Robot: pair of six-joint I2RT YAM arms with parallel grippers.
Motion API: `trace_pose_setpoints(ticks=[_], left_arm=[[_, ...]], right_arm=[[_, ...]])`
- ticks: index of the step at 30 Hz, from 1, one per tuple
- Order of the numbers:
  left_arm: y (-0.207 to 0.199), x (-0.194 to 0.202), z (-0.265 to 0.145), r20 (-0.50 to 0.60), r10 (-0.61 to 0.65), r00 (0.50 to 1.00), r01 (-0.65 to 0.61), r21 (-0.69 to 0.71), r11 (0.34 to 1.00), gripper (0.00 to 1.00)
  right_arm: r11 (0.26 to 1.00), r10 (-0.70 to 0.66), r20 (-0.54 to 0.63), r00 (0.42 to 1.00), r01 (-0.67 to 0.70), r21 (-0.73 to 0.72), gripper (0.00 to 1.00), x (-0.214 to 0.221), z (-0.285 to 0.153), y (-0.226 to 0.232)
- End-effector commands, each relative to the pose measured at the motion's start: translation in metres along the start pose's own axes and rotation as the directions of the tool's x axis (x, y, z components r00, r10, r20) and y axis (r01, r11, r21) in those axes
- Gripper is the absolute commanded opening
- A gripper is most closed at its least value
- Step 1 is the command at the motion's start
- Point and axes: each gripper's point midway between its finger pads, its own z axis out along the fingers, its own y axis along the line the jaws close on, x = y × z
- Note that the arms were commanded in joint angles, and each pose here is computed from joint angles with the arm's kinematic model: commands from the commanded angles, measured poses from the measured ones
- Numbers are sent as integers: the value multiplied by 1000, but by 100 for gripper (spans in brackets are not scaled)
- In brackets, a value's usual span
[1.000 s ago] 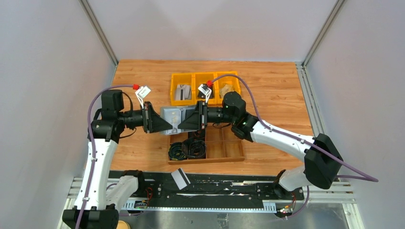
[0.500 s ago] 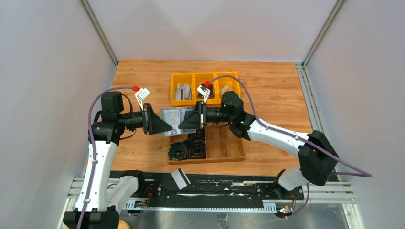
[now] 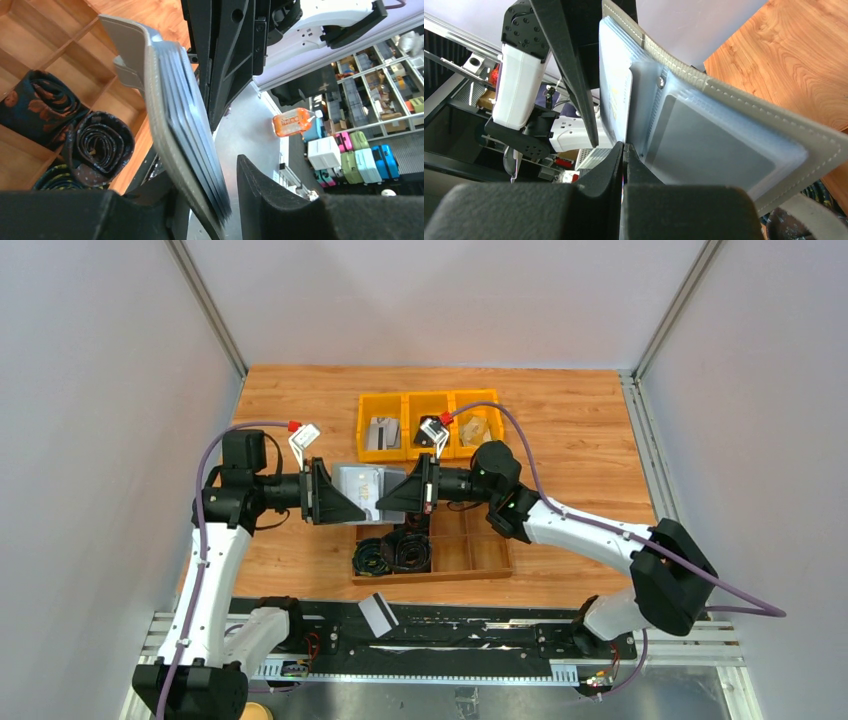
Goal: Take the credit cards out of the card holder
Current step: Remove the credit card from the card holder.
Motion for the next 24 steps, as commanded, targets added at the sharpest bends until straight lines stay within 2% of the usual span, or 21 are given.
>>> trace_pose_setpoints(ticks=[1,5,10,15,17,18,21,23,24], left_arm=[[-28,-1,-2,-20,-7,1000,9,123,992,35],[-30,-3,-3,-18,-2,1000,4,122,993,23],[-34,-5,-4,-17,3,1000,0,131,991,22],[-39,-5,-5,-16,4,1000,-2,134,991,15],[-40,-5,-5,-13,16,1000,-14,129,992,12],[-40,-5,-5,-10,24,1000,-23,125,992,11],[-41,-4,-5,-8,31,999,-30,118,993,8],[-40,-4,-5,-5,40,999,-40,111,993,7],[-41,-4,-5,-5,43,999,-42,111,993,7]], right_arm=[[998,-44,35,998,46,-46,0,1,-8,18],[997,-49,39,998,51,-51,0,5,-14,20],[998,-42,44,998,44,-52,0,9,-18,20],[997,-32,44,999,34,-63,0,8,-17,21],[997,-27,67,997,32,-70,9,2,-16,23],[997,-26,79,997,32,-77,18,-2,-15,26],[994,-37,111,993,48,-96,37,-14,-11,35],[994,-42,118,992,53,-92,39,-22,-6,36],[994,-44,119,992,56,-95,36,-24,-4,37]])
